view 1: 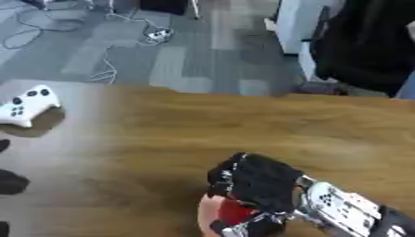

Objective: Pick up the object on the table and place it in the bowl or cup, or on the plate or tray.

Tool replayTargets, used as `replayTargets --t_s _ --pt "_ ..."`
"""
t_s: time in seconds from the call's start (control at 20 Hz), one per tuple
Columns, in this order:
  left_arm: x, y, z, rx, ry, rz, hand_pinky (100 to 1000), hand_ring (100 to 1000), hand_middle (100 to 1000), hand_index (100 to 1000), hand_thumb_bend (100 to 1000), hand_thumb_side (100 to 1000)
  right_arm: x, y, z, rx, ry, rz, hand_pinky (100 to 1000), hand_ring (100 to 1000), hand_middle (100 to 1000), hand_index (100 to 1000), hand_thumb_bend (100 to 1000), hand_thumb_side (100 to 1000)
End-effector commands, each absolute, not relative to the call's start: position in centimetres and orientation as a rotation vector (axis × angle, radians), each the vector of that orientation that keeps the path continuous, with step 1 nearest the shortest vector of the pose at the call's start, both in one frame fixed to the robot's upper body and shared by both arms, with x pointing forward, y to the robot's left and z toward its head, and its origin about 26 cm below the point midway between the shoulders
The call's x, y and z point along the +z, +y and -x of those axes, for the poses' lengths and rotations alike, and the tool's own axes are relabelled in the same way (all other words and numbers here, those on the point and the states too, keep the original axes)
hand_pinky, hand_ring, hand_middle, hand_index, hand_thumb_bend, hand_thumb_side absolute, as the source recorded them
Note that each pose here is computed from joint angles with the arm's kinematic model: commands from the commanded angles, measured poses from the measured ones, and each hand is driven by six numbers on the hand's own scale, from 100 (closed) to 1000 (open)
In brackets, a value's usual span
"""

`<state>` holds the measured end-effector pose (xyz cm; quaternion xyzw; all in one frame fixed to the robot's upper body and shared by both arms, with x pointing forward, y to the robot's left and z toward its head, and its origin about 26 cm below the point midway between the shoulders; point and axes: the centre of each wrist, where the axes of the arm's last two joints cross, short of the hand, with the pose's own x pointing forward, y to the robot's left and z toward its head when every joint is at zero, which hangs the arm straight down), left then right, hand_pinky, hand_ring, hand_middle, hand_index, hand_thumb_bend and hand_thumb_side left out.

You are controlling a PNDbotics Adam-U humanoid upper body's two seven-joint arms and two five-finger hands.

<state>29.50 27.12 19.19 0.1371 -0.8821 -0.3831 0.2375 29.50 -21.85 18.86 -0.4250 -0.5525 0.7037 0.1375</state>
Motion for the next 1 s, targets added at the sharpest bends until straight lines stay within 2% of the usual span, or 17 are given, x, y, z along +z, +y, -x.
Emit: replayTargets --t_s 0.05,0.1,0.25,1.0 --pt "19.95 27.45 -29.29 -1.07 -2.428 -0.407 717 1000 636 738 100 690 19.83 -22.3 -29.34 2.002 -1.628 1.283 539 645 697 754 346 693" --pt "19.93 27.44 -29.29 -1.071 -2.428 -0.406 718 1000 637 738 100 692 19.94 -22.32 -29.34 1.992 -1.638 1.287 589 691 731 780 341 706" --pt "19.89 27.41 -29.29 -1.072 -2.427 -0.406 718 1000 637 738 100 692 20.18 -22.45 -29.37 1.965 -1.653 1.296 615 715 749 783 350 706" --pt "19.74 27.45 -29.25 -1.073 -2.427 -0.412 719 1000 638 737 100 695 20.5 -23.04 -29.31 1.924 -1.643 1.328 632 721 756 784 368 702"
